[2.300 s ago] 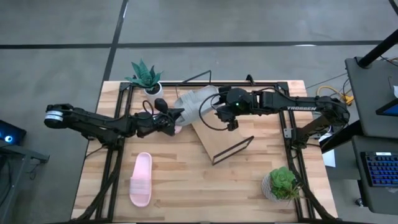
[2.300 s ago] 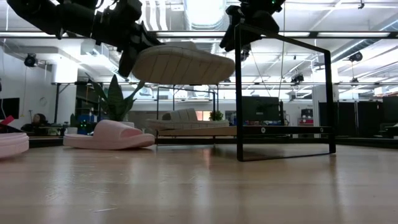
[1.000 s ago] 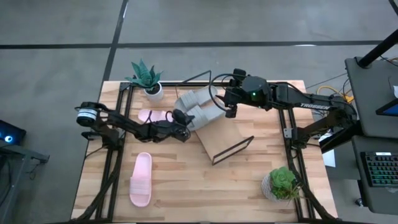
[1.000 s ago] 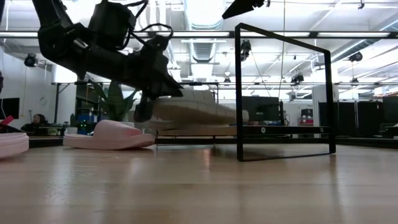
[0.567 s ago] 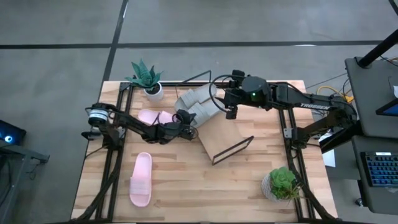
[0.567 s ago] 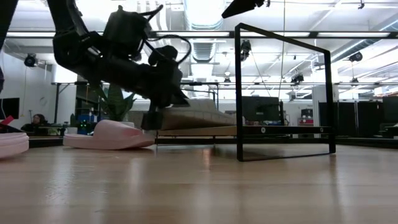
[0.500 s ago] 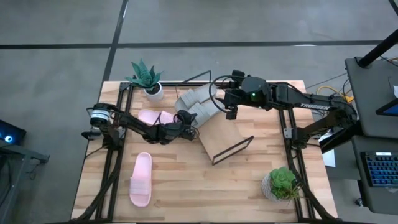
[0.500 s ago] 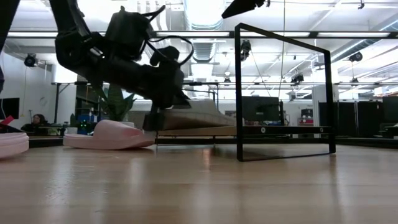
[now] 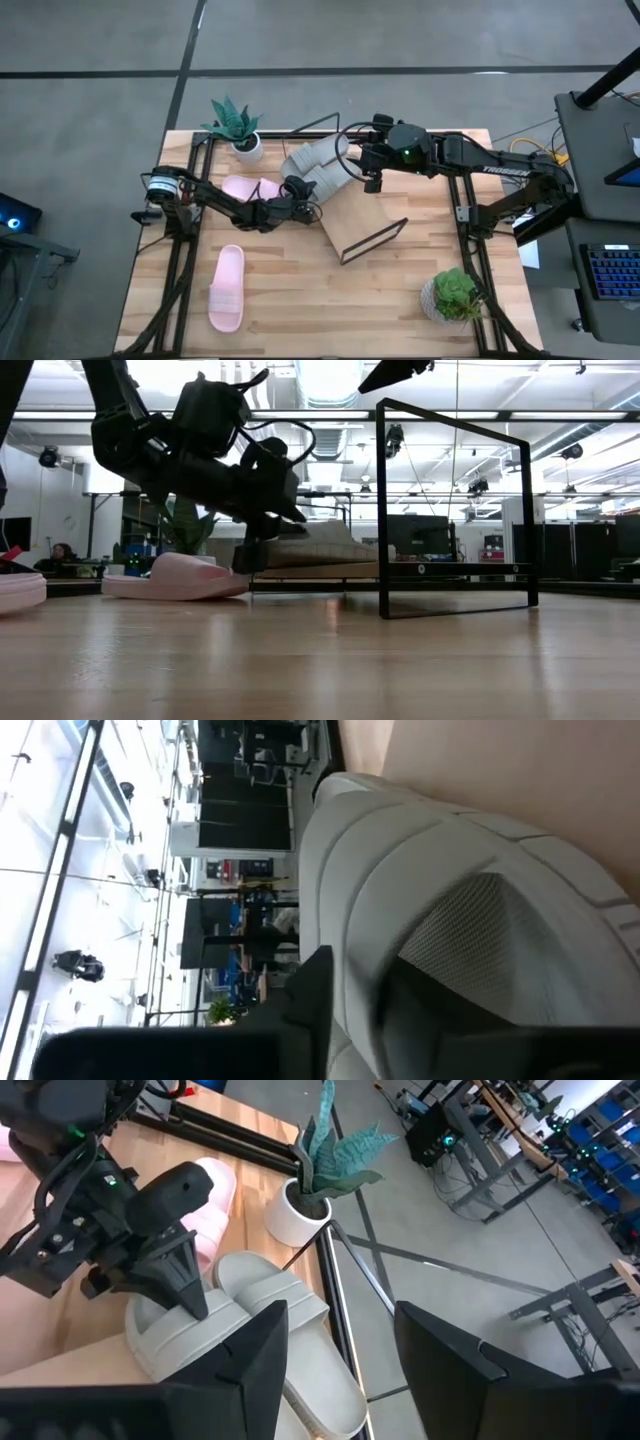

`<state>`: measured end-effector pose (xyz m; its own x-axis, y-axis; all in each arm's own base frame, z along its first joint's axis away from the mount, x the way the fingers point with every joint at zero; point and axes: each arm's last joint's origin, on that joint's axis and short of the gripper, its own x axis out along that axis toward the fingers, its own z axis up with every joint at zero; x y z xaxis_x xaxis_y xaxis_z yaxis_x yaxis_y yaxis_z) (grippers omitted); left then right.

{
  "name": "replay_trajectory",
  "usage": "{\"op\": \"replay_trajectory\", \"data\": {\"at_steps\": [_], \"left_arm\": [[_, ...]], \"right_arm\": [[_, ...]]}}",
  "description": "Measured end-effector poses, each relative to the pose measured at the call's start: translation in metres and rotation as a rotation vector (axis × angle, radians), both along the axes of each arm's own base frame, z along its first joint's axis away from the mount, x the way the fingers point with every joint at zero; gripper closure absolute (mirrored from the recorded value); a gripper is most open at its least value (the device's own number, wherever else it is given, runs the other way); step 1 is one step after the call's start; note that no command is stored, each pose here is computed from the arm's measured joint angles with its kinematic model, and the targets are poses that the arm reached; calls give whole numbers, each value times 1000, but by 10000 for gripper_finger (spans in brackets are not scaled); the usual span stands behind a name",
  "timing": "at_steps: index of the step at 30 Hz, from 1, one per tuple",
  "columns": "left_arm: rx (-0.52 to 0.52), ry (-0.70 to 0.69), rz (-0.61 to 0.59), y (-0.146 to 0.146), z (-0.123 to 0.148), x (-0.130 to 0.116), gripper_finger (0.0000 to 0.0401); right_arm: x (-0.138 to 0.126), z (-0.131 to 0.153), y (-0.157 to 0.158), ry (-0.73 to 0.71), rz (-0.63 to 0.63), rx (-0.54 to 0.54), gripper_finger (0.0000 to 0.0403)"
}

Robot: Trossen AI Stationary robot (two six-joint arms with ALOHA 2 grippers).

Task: Pick and place slides into the shelf
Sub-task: Put the gray slide on the shelf

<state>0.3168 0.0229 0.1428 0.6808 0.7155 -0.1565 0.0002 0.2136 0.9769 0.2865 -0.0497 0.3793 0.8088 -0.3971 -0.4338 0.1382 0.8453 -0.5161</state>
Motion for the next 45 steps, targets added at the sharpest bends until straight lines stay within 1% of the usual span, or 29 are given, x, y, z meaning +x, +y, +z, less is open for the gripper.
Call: {"op": "replay_trajectory", "data": {"at_steps": [12, 14, 17, 23, 25, 29, 32, 39, 45], "left_arm": [[-2, 19, 9, 3, -2, -1, 198], [-11, 9, 12, 3, -2, -1, 178], [-38, -26, 16, 3, 1, -1, 158], [-41, -52, -4, 3, 11, -2, 149], [-50, -40, -20, 2, 14, -4, 149], [-114, -19, -47, 0, 17, -8, 149], [-157, -47, -63, -1, 24, -11, 149], [-159, -101, -71, 0, 40, -15, 149], [-159, -85, -65, 1, 36, -14, 149]], "right_arm": [[0, -4, 0, 12, 0, 2, 232], [0, -4, 0, 13, 0, 2, 231], [0, -5, 0, 15, 0, 2, 229], [0, -5, 0, 15, 0, 2, 233], [0, -5, 0, 15, 0, 2, 234], [0, -5, 0, 15, 0, 2, 234], [0, -5, 0, 15, -1, 2, 234], [0, -5, 0, 20, 0, 3, 234], [-1, -7, 0, 38, -1, 6, 234]]}}
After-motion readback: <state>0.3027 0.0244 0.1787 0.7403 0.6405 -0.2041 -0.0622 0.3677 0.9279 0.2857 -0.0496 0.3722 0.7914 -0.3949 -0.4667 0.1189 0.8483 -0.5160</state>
